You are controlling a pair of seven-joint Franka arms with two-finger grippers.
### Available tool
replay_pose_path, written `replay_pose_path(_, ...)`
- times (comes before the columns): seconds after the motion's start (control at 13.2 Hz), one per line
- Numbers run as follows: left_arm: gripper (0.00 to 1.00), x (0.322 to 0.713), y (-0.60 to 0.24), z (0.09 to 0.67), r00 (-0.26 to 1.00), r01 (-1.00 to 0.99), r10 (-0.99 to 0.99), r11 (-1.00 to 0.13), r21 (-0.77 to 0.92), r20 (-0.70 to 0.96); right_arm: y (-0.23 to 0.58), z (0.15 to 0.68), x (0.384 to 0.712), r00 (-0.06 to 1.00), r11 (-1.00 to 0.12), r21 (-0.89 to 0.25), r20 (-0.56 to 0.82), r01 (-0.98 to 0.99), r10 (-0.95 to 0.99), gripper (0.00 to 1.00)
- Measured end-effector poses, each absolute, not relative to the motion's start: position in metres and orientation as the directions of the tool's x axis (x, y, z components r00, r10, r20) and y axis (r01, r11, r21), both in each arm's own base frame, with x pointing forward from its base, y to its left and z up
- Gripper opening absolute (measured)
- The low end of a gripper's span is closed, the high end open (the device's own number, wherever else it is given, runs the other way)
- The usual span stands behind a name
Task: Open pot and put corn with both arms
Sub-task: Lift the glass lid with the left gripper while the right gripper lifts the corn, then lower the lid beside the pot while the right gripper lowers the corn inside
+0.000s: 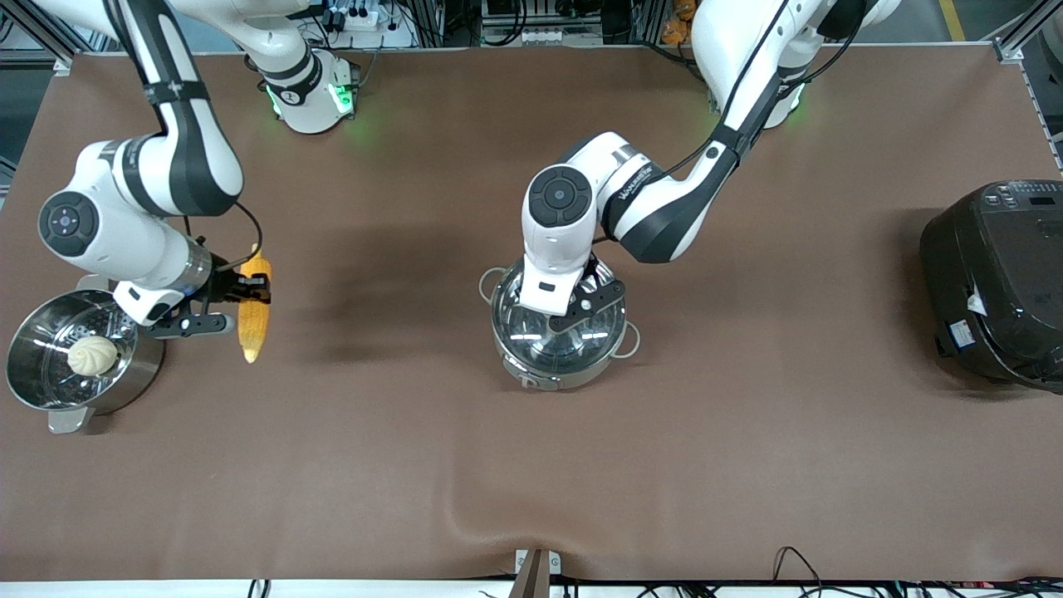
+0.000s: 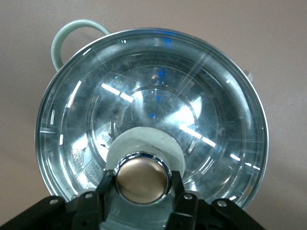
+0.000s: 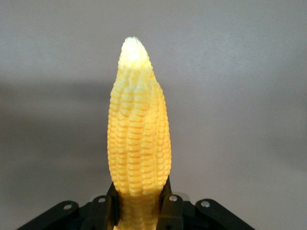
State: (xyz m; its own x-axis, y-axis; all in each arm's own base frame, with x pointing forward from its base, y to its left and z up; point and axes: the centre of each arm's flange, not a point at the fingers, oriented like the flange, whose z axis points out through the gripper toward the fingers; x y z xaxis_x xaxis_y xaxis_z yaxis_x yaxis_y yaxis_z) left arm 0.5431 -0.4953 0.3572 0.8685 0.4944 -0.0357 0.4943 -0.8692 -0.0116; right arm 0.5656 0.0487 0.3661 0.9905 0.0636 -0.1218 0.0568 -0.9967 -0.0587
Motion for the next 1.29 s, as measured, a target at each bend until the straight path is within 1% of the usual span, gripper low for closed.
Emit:
replay_pose_path(0.15, 0.50, 0.547, -0.489, 0.378, 0.864, 0.503, 0.503, -0.864, -0.002, -0.027, 0.073, 0.399, 0.571, 0.987, -0.999, -0.049, -0.162, 0.009, 0.016, 0.34)
replay_pose_path(0.38, 0.50, 0.555, -0.450, 0.449, 0.873, 0.488, 0.488, -0.873, -0.007, -0.002, 0.100, 0.452, 0.580, 0.986, -0.999, -0.042, -0.164, -0.027, -0.020, 0.34)
replay_pose_path(0.61, 0.50, 0.577, -0.365, 0.520, 0.918, 0.396, 0.396, -0.918, -0.034, 0.011, 0.123, 0.460, 0.581, 0.989, -0.999, -0.049, -0.146, -0.002, 0.005, 0.34)
replay_pose_path(0.76, 0.50, 0.599, -0.291, 0.536, 0.942, 0.335, 0.337, -0.939, -0.073, -0.014, 0.144, 0.460, 0.580, 0.991, -0.996, -0.085, -0.136, -0.005, 0.007, 0.34)
replay_pose_path(0.91, 0.50, 0.624, -0.216, 0.521, 0.952, 0.297, 0.302, -0.950, -0.093, -0.047, 0.176, 0.463, 0.580, 0.993, -0.991, -0.128, -0.116, -0.043, -0.029, 0.34)
replay_pose_path(0.98, 0.50, 0.636, -0.184, 0.508, 0.956, 0.282, 0.288, -0.955, -0.089, -0.053, 0.206, 0.464, 0.578, 0.994, -0.989, -0.135, -0.105, -0.057, -0.043, 0.34)
replay_pose_path(1.14, 0.50, 0.655, -0.134, 0.469, 0.967, 0.252, 0.254, -0.966, -0.063, -0.035, 0.298, 0.456, 0.563, 0.991, -0.985, -0.134, -0.096, -0.110, -0.097, 0.34)
replay_pose_path(1.29, 0.50, 0.661, -0.101, 0.417, 0.972, 0.234, 0.235, -0.971, -0.044, -0.019, 0.393, 0.430, 0.544, 0.981, -0.975, -0.131, -0.097, -0.182, -0.170, 0.34)
